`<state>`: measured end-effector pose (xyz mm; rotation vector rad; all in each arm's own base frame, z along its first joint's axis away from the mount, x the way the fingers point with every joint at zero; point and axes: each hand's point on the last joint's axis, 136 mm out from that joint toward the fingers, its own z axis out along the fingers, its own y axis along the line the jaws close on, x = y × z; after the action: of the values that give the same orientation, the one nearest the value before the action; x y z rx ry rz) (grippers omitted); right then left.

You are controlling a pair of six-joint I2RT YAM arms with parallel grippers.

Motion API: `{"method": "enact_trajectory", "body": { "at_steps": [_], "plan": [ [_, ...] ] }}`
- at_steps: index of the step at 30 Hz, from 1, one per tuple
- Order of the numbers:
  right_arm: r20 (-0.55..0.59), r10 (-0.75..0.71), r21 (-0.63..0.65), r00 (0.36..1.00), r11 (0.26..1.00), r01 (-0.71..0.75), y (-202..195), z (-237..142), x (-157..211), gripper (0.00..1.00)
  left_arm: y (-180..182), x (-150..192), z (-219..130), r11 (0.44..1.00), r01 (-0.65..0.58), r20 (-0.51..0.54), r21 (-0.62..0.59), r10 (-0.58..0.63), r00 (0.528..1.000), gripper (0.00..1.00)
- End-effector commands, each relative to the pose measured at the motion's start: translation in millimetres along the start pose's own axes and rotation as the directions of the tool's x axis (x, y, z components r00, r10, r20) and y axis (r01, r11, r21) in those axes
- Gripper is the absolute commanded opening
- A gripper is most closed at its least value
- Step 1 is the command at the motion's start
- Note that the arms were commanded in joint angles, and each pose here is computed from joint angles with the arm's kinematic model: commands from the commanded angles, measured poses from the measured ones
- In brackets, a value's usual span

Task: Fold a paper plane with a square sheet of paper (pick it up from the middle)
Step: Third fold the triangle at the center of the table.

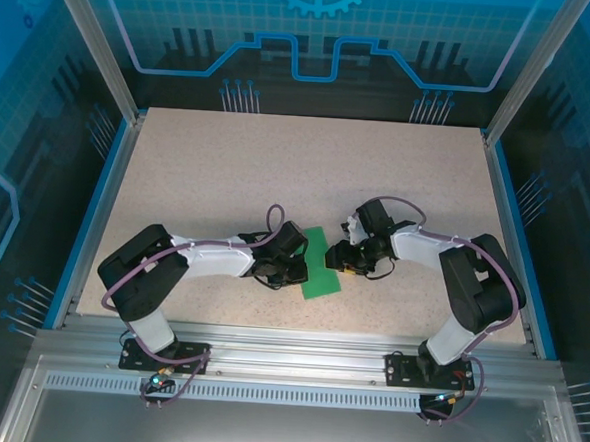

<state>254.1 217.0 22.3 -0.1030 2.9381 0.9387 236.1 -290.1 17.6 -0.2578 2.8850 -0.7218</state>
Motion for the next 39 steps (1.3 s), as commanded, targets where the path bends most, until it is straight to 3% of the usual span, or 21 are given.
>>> {"method": "enact_trajectory", "body": {
  "at_steps": [1, 19, 27, 29, 35, 39],
  "plan": [
    [-0.039, -0.038, -0.074, 0.999, 0.997, 0.035, 15.5, 8.2, 9.9, 0.49, 13.0, 2.0, 0.7, 0.999, -0.005, -0.002, -0.045, 0.005, 1.000, 0.15],
    [-0.016, -0.035, -0.090, 0.999, 0.995, 0.034, 17.1, 0.4, -0.1, 0.41, 4.1, -1.1, -5.6, 0.998, -0.053, -0.001, -0.025, 0.053, 0.999, 0.16],
    [-0.036, -0.049, -0.100, 0.998, 0.994, 0.045, 17.4, 7.2, -9.6, 0.34, 2.1, -0.1, -4.5, 0.998, -0.060, -0.008, -0.015, 0.060, 0.998, 0.16],
    [-0.039, -0.049, -0.100, 0.998, 0.994, 0.045, 16.7, 7.2, -12.4, 0.28, 1.9, -0.3, -5.3, 0.998, -0.060, -0.006, -0.013, 0.060, 0.998, 0.17],
    [-0.024, -0.030, -0.126, 0.999, 0.992, 0.026, 20.3, 3.9, -16.9, 0.13, -10.9, -2.9, -24.1, 0.991, -0.117, 0.059, 0.064, 0.113, 0.992, 0.28],
    [-0.020, 0.030, -0.152, 0.999, 0.988, -0.033, 19.9, 3.8, -8.7, 0.09, -17.0, 1.0, -45.9, 0.962, -0.264, 0.156, 0.072, 0.250, 0.956, 0.40]
  ]
}}
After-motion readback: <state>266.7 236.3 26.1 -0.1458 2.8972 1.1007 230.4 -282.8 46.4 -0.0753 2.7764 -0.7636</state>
